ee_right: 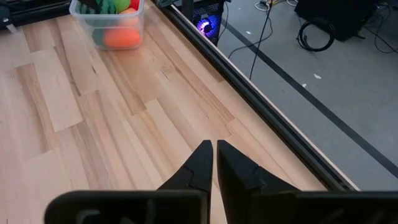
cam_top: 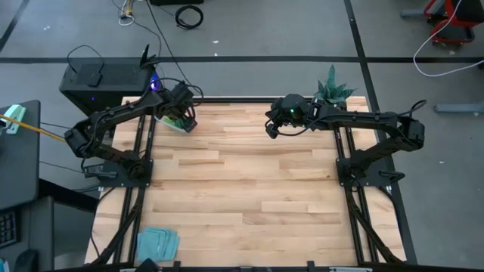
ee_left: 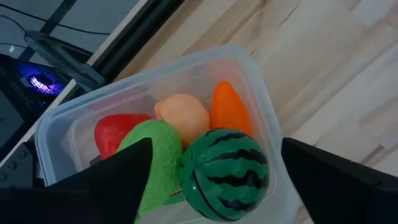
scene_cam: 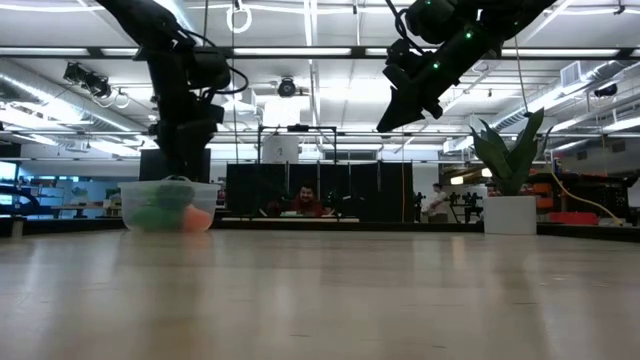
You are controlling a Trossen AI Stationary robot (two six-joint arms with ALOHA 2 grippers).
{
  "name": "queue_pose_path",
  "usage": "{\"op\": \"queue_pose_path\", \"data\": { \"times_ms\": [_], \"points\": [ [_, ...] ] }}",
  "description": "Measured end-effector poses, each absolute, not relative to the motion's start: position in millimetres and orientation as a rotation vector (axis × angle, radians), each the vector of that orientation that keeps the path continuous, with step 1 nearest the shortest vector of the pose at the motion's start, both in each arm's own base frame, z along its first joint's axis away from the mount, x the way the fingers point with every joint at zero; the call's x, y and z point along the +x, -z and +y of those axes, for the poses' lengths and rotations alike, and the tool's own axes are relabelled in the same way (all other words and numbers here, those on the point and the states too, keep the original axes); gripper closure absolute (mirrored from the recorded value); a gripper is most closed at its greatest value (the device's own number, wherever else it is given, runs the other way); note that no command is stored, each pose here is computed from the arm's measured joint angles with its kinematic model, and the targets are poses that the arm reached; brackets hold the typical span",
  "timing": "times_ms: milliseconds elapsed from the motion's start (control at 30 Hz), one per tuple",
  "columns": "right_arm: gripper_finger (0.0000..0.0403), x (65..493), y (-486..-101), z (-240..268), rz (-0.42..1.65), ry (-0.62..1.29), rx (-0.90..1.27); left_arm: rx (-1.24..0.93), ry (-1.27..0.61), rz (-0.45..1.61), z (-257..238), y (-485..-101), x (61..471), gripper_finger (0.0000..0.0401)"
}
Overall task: Pick and placing Produce into tupperware
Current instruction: Return to Home Position
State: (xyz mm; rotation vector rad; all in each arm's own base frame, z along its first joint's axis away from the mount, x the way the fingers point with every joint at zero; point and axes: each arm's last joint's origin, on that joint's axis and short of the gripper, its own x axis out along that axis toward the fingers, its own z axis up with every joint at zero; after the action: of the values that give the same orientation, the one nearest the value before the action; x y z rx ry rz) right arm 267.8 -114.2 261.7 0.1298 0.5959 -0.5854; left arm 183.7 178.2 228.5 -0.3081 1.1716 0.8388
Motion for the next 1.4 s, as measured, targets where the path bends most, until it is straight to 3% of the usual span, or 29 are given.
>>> {"op": "queue_pose_path", "data": {
  "times_ms": [167,467,533,767,900,1100,1400],
  "points": [
    [0.0373,268,-262,-114,0.595,0.585,0.13,-0.305,-0.82,1.204,175,-237,185,0.0125],
    [0.0373,268,-262,-114,0.596,0.585,0.13,-0.157,-0.724,1.154,170,-265,203,0.0355],
    [0.0373,268,-262,-114,0.595,0.586,0.13,-0.137,-0.712,1.127,167,-271,208,0.0388],
    [0.0373,268,-262,-114,0.595,0.585,0.13,-0.045,-0.654,1.021,144,-301,210,0.0382],
    [0.0373,268,-262,-114,0.595,0.585,0.13,-0.011,-0.639,0.914,125,-324,199,0.0395],
    [0.0373,268,-262,-114,0.593,0.587,0.134,0.011,-0.608,0.738,93,-355,174,0.0382],
    [0.0373,269,-262,-112,0.571,0.593,0.186,-0.015,-0.518,0.551,53,-355,140,0.0384]
  ]
}}
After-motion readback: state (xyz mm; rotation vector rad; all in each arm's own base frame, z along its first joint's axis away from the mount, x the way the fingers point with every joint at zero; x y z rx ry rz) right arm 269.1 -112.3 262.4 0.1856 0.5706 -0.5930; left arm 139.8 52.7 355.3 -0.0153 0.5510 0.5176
